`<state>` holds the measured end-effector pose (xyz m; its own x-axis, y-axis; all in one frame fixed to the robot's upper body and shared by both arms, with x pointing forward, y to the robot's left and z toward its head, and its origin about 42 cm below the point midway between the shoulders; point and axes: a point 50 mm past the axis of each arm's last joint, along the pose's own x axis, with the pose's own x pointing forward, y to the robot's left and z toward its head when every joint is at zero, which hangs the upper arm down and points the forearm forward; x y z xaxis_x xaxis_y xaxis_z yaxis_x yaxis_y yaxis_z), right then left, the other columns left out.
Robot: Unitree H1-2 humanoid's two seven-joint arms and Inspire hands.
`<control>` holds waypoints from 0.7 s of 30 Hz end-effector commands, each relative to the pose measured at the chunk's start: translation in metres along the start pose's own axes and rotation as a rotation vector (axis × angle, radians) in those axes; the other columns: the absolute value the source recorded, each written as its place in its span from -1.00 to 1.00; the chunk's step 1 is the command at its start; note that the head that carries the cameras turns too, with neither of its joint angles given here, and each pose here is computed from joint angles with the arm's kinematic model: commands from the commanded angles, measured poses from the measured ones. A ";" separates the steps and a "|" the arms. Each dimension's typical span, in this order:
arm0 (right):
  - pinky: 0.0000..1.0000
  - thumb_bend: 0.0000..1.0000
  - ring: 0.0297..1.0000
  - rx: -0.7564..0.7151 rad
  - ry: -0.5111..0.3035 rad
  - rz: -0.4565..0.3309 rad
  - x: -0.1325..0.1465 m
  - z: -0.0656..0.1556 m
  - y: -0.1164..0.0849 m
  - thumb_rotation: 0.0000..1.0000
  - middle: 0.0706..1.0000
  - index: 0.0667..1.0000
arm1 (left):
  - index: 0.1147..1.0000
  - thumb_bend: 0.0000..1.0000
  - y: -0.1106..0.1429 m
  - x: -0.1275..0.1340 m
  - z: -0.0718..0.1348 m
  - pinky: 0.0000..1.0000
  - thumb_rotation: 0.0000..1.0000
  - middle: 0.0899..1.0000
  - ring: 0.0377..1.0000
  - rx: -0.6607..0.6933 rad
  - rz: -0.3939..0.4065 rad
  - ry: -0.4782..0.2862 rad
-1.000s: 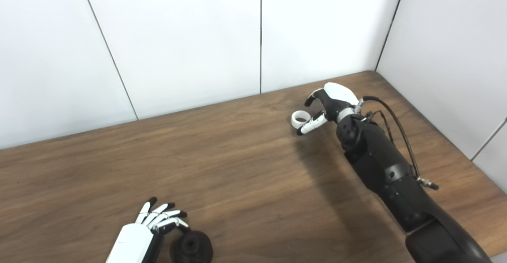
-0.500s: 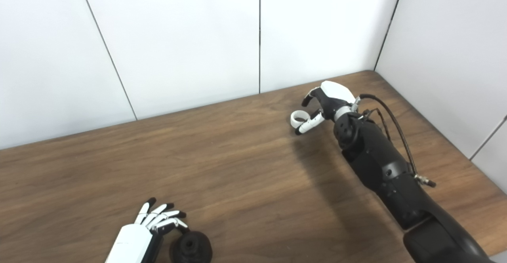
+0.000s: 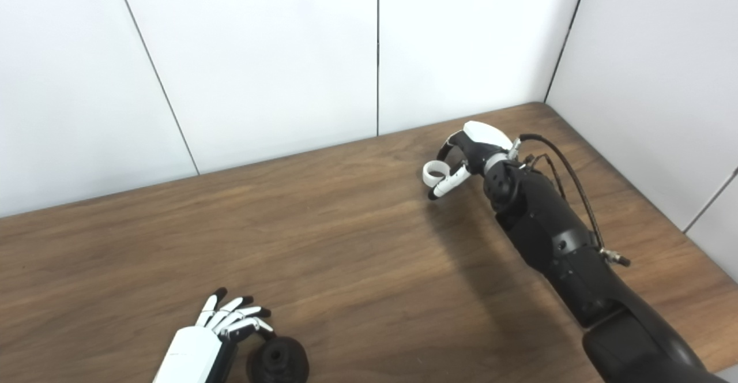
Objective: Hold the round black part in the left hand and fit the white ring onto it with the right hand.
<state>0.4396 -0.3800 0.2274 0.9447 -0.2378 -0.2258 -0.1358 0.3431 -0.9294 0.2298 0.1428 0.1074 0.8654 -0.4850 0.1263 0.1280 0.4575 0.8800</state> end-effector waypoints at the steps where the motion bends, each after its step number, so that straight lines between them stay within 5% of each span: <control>1: 0.76 0.64 0.93 -0.007 -0.022 -0.090 0.003 0.012 -0.035 -0.46 0.79 0.30 | -0.17 0.05 -0.020 -0.023 -0.009 1.00 -0.88 0.48 0.73 0.019 -0.085 0.063; 21: 0.74 0.61 0.92 -0.021 -0.020 -0.090 0.004 0.012 -0.035 -0.45 0.79 0.27 | -0.17 0.05 -0.019 -0.023 -0.009 1.00 -0.88 0.49 0.75 0.026 -0.083 0.063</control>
<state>0.4398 -0.3790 0.2258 0.9417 -0.2369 -0.2390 -0.1505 0.3387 -0.9288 0.2286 0.1433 0.1076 0.8680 -0.4806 0.1247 0.1217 0.4495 0.8849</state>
